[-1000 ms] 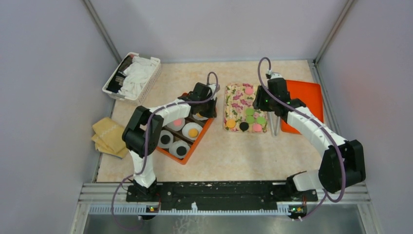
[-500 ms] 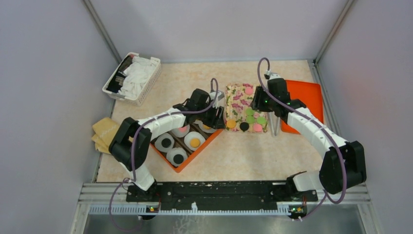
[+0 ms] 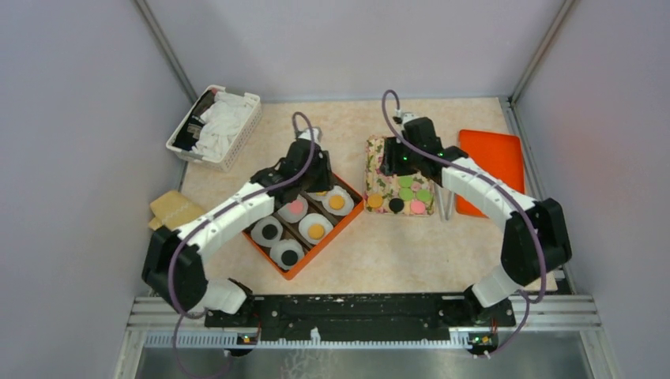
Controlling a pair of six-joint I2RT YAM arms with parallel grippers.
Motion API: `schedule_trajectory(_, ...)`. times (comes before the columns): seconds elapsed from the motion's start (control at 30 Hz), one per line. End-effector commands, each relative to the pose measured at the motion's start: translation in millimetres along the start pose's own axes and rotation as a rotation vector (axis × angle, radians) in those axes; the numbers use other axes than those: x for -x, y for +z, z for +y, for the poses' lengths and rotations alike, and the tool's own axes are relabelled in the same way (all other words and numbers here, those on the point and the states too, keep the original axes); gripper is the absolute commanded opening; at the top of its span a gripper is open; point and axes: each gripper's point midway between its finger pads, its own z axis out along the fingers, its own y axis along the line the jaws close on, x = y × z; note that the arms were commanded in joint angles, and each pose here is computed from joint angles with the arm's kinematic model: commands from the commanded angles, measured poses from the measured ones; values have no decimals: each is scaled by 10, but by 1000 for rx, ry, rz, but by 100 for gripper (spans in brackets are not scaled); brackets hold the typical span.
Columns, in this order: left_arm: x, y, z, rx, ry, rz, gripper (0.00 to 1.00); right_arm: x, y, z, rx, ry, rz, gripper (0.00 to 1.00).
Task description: Pack the cookies
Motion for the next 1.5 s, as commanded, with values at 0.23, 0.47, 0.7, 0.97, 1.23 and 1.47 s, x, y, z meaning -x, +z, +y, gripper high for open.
schedule_trajectory(0.23,150,-977,915,465,-357,-323,48,82,682,777,102,-265,96,45)
schedule_trajectory(0.47,-16,-1033,979,459,-368,-312,49,-130,936,943,116,-322,166,45)
schedule_trajectory(0.7,-9,-1051,974,443,-348,-323,49,-261,980,1120,124,-371,185,44)
schedule_trajectory(0.97,-10,-1045,958,434,-332,-314,49,-219,909,1184,103,-389,160,44)
schedule_trajectory(1.23,50,-1130,940,421,-327,-339,49,-456,1188,1167,104,-388,255,40)
schedule_trajectory(1.47,107,-1245,958,427,-324,-370,50,-494,1363,1151,77,-370,273,16)
